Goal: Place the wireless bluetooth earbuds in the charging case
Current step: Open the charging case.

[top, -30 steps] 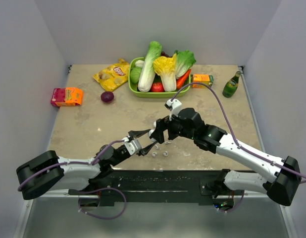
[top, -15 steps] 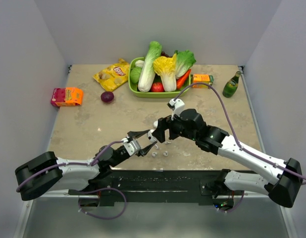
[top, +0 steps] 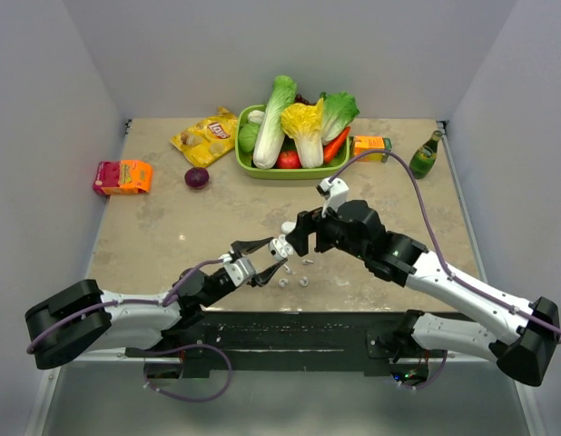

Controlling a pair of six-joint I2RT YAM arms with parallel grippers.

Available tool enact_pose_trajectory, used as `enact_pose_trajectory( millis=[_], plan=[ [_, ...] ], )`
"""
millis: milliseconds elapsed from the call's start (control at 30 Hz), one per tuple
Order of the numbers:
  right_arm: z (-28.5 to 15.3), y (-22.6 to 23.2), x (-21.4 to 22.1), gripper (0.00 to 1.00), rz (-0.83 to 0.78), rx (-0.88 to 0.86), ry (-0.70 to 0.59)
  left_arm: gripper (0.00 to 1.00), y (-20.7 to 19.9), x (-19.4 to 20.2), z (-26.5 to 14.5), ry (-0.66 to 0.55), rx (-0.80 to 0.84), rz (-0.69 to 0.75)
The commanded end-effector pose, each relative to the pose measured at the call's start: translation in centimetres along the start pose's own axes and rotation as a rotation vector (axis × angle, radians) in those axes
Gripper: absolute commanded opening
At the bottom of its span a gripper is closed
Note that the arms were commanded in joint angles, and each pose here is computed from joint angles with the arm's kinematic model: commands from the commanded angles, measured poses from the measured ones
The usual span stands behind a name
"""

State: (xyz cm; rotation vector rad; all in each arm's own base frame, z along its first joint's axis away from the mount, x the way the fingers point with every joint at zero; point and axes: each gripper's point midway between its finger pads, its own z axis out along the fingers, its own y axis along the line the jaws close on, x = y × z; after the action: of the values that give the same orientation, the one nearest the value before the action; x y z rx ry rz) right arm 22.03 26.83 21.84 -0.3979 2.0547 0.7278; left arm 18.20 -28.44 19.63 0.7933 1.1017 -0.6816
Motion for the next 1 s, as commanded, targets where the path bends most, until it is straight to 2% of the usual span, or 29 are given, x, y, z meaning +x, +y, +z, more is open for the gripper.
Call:
enact_pose_trajectory(
  millis=[0, 133, 167, 267, 367, 467, 667, 767, 967],
  plan=[
    [-0.9, 0.3, -1.9, 0.86, 0.024, -0.010, -0.073, 0.00, 0.3, -2.8, 0.0, -0.110, -0.011, 0.011],
    [-1.4, 2.3, -2.5, 0.76, 0.033, -0.117, -0.095, 0.00, 0.3, -2.8, 0.0, -0.111, -0.011, 0.010],
    [-1.3, 2.6, -2.4, 0.70, 0.033, -0.132, -0.090, 0.00, 0.3, -2.9, 0.0, -0.114, -0.010, 0.009],
    [-1.0, 2.9, -2.6, 0.58, 0.041, -0.145, -0.090, 0.00, 0.3, -3.1, 0.0, -0.120, -0.012, 0.009],
    [-1.5, 3.1, -2.9, 0.60, 0.048, -0.159, -0.108, 0.00, 0.9, -3.0, -0.1, -0.110, -0.049, 0.006],
    [-2.3, 1.9, -3.7, 0.62, 0.052, -0.103, -0.169, 0.00, 1.1, -2.7, -0.6, -0.100, -0.067, -0.003],
    [-1.5, 3.3, -2.2, 0.63, 0.041, -0.186, -0.109, 0.00, 1.0, -2.7, -1.0, -0.120, -0.068, -0.017],
    [-1.1, 3.9, -2.0, 0.67, 0.053, -0.215, -0.096, 0.00, 0.9, -2.8, -0.9, -0.125, -0.062, -0.022],
    [0.4, 3.8, -0.9, 0.68, 0.050, -0.198, -0.030, 0.00, 0.9, -3.2, -1.0, -0.139, -0.060, -0.024]
  ],
)
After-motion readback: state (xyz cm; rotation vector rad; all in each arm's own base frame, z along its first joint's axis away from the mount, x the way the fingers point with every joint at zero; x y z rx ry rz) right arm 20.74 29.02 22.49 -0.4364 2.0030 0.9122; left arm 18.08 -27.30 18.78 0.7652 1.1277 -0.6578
